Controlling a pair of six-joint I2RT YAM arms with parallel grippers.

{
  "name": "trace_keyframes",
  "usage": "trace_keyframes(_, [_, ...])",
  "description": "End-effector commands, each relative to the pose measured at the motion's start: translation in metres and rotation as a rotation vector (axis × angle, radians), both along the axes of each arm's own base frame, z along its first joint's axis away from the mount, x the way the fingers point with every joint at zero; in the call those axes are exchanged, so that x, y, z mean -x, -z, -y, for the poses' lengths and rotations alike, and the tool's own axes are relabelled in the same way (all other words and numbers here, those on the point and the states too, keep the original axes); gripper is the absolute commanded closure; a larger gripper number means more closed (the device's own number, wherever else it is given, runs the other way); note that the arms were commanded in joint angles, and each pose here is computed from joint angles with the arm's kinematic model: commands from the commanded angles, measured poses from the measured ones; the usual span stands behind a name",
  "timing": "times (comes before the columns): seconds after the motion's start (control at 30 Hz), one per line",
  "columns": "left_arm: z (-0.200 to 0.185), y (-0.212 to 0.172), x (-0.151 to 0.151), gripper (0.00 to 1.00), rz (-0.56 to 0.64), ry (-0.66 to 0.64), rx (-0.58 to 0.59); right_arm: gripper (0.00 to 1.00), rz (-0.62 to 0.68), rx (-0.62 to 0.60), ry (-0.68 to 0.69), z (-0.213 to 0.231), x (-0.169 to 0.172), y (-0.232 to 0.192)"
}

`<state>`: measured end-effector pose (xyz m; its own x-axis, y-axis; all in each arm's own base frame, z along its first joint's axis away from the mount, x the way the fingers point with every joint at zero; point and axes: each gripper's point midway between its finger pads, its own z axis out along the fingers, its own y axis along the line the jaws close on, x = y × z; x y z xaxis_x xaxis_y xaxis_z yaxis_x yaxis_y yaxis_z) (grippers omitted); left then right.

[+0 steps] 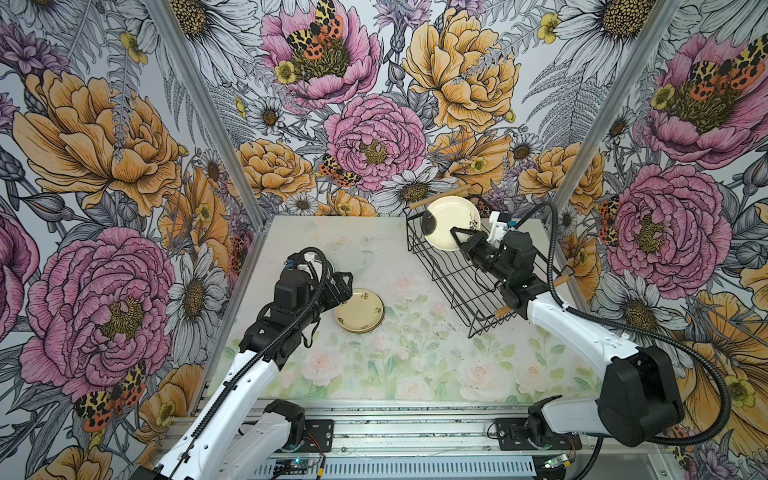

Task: Unload the plates from the dish rack
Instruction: 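Carry the floral cream plate over the rack toward the left gripper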

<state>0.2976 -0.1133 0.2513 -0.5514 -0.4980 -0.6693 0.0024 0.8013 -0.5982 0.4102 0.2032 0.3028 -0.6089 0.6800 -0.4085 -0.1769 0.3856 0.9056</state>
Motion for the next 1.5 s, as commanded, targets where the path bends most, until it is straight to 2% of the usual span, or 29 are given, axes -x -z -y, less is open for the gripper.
trace_keyframes(0.0, [0.010, -0.030, -0.007, 0.01, 0.076, -0.008, 0.056, 1.00, -0.085, -0.073, -0.203, -0.034, 0.018, -0.005])
trace_keyframes(0.17, [0.028, -0.035, -0.003, 0.01, 0.069, 0.061, 0.120, 1.00, -0.148, -0.114, -0.403, -0.073, 0.030, 0.002])
trace_keyframes(0.43, [0.035, -0.037, -0.001, 0.01, 0.076, 0.097, 0.193, 1.00, -0.067, -0.113, -0.628, -0.137, 0.059, -0.019])
trace_keyframes(0.67, [0.042, -0.050, -0.006, 0.01, 0.089, 0.180, 0.267, 1.00, -0.074, -0.088, -0.625, -0.165, 0.072, -0.008])
trace_keyframes(0.83, [0.036, -0.059, -0.002, 0.02, 0.123, 0.195, 0.297, 1.00, -0.082, -0.087, -0.631, -0.178, 0.077, -0.005])
trace_keyframes(0.93, [0.029, -0.058, -0.001, 0.07, 0.132, 0.184, 0.302, 1.00, -0.086, -0.090, -0.652, -0.187, 0.080, -0.003])
trace_keyframes(1.03, [0.024, -0.056, -0.001, 0.20, 0.133, 0.183, 0.322, 1.00, -0.094, -0.109, -0.675, -0.195, 0.082, -0.001])
trace_keyframes(1.1, [0.022, -0.054, -0.002, 0.25, 0.128, 0.189, 0.336, 1.00, -0.098, -0.123, -0.686, -0.200, 0.084, 0.001])
trace_keyframes(1.3, [0.020, -0.045, -0.003, 0.28, 0.102, 0.196, 0.349, 1.00, -0.093, -0.128, -0.717, -0.213, 0.087, 0.001])
trace_keyframes(1.43, [0.017, -0.044, -0.003, 0.50, 0.101, 0.193, 0.355, 1.00, -0.097, -0.126, -0.726, -0.217, 0.088, 0.004])
trace_keyframes(1.47, [0.016, -0.044, -0.003, 0.53, 0.099, 0.194, 0.356, 1.00, -0.102, -0.125, -0.729, -0.218, 0.089, 0.006])
